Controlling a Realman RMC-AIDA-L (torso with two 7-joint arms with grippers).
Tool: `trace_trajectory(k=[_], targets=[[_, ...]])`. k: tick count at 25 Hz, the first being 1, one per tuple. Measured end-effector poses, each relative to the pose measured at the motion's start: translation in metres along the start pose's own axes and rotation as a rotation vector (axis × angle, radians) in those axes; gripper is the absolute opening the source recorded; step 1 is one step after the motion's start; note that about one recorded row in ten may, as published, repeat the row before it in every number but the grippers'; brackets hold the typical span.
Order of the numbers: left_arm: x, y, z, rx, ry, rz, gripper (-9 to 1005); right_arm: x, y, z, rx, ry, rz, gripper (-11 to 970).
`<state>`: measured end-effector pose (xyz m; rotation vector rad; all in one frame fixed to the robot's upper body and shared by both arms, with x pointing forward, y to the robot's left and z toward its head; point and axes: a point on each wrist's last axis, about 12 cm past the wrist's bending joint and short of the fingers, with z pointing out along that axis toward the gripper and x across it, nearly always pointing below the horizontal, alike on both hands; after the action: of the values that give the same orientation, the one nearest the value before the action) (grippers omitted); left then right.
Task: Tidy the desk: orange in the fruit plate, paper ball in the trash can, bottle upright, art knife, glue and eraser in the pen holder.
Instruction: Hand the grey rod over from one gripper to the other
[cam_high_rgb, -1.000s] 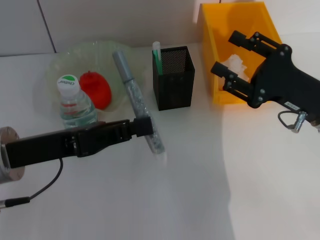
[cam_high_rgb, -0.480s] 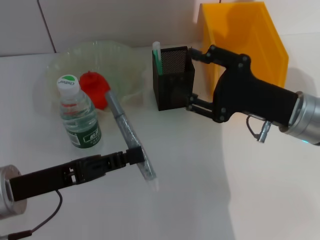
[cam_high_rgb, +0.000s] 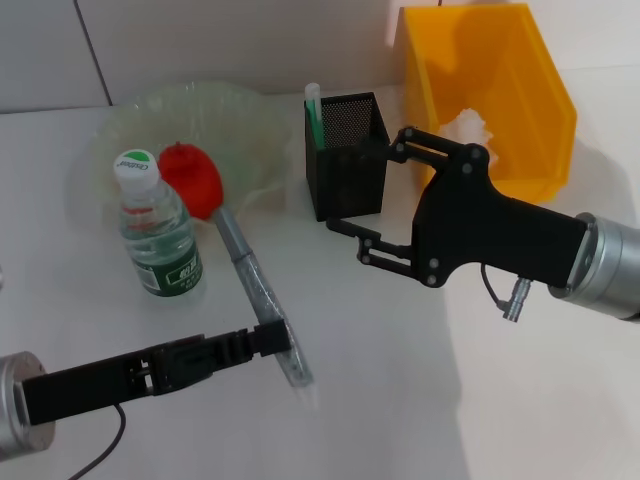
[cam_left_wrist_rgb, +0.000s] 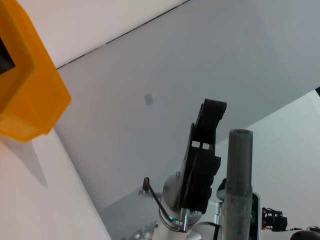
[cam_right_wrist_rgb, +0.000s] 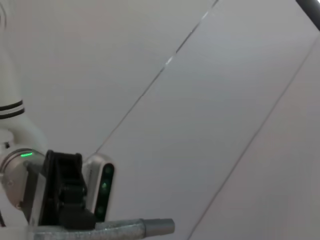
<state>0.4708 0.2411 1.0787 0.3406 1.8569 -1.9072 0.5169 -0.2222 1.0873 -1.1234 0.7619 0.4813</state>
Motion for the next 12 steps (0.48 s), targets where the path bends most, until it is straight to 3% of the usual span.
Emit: trace_trajectory(k=[9, 11, 12], targets=[[0.000, 0.002, 0.002, 0.004, 0.014, -0.024, 138, 0.002, 0.003, 0.007, -0.038, 0.000, -0.090, 623], [-0.002, 0.004, 0.006, -0.008, 0.023, -0.032, 138, 0.004, 0.004, 0.011, -0.086, 0.001, -0.210, 622], [-0.002, 0.004, 0.006, -0.008, 0.023, -0.032, 138, 0.004, 0.004, 0.011, -0.086, 0.001, -0.210, 622]])
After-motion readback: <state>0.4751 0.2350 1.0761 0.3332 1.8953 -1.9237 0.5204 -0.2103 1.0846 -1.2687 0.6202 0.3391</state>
